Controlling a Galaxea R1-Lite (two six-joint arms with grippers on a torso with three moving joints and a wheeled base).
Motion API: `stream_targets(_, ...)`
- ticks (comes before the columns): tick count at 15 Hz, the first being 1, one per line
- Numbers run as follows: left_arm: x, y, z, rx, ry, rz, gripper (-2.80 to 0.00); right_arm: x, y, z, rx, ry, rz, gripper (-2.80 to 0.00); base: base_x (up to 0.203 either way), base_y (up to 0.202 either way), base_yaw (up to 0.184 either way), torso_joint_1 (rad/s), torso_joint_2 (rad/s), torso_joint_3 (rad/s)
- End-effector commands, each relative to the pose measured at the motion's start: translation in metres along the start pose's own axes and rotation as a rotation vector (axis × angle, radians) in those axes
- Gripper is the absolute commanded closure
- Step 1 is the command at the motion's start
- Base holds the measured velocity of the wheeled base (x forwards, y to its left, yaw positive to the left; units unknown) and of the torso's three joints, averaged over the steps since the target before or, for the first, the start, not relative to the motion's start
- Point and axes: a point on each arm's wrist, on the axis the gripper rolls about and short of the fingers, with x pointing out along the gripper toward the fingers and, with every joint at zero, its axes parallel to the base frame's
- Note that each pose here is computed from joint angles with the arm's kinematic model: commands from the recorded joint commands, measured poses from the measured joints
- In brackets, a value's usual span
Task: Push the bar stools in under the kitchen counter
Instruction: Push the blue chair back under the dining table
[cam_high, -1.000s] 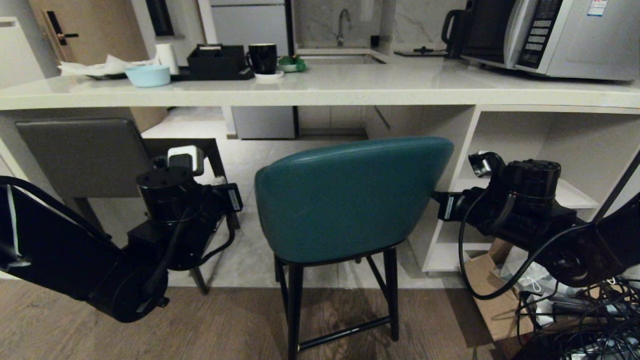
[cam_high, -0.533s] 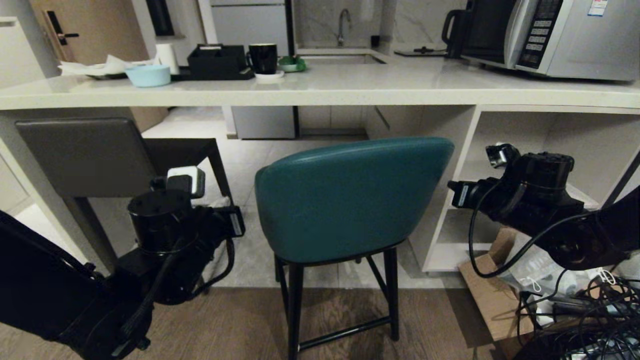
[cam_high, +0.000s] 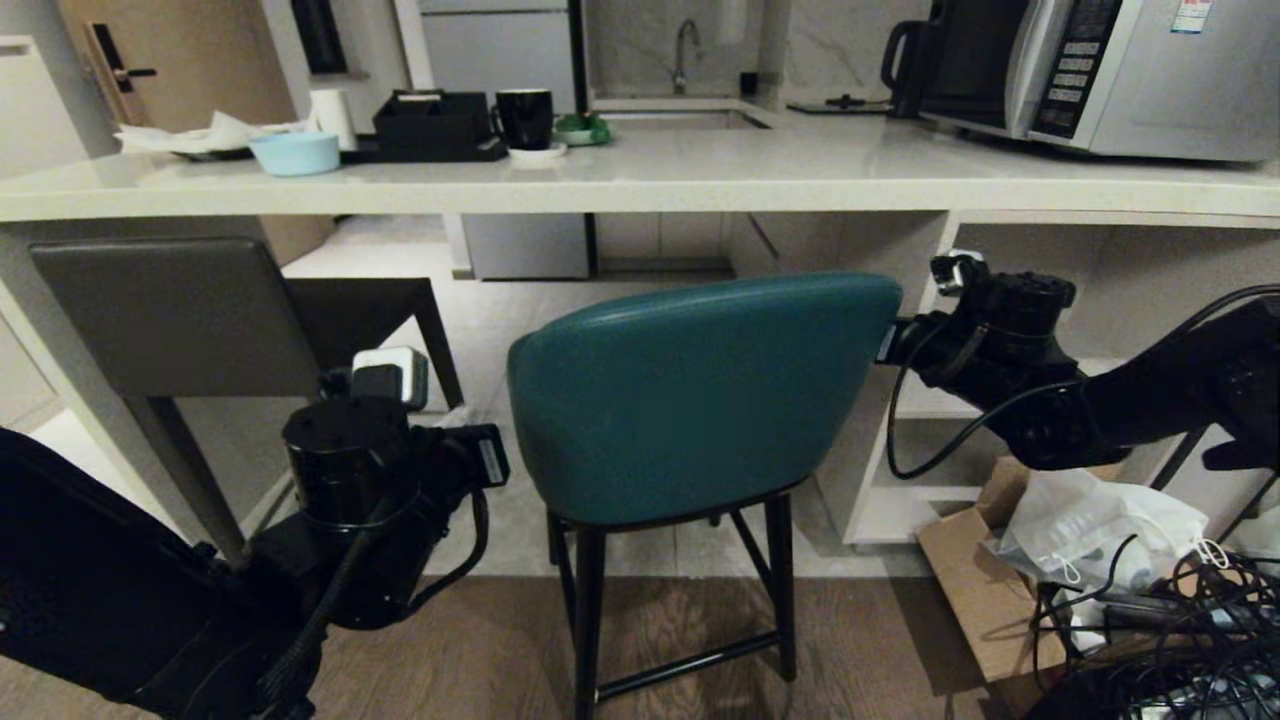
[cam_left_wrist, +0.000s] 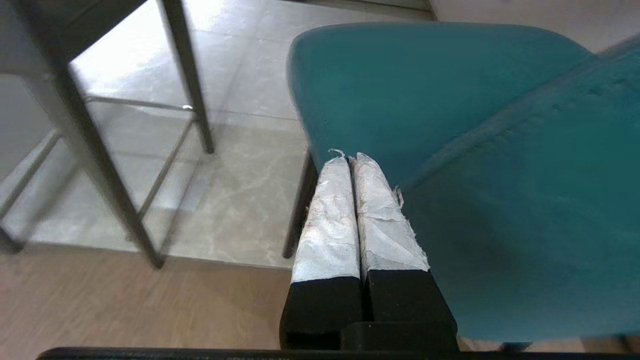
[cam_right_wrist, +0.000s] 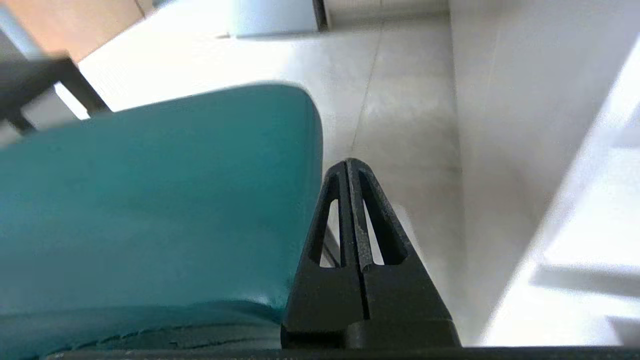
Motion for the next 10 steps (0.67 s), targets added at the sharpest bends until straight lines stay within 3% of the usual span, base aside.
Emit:
stream_targets(1, 0.004, 0.0, -0.004, -0.002, -0.001, 0.012, 0.0, 0.017, 0.022, -0.026, 0.005, 0.038, 0.069, 0.0, 0.0, 0.0, 0.0, 0.0, 0.0, 0.0)
stream_targets(5, 0.015, 0.019, -0.003, -0.003, -0.004, 0.082, 0.0, 0.0, 0.027, -0.034, 0.01, 0.077, 0.078, 0.0, 0.0, 0.0, 0.0, 0.0, 0.0, 0.0)
stream_targets(7, 0.028, 0.038, 0.002, -0.013, -0.022, 0.142, 0.0, -0.015, 0.029, -0.034, 0.01, 0.069, 0.11, 0.0, 0.0, 0.0, 0.0, 0.0, 0.0, 0.0)
stream_targets(10, 0.04, 0.05, 0.001, -0.011, -0.023, 0.18, 0.0, -0.032, 0.032, -0.024, 0.007, 0.045, 0.141, 0.0, 0.0, 0.0, 0.0, 0.0, 0.0, 0.0)
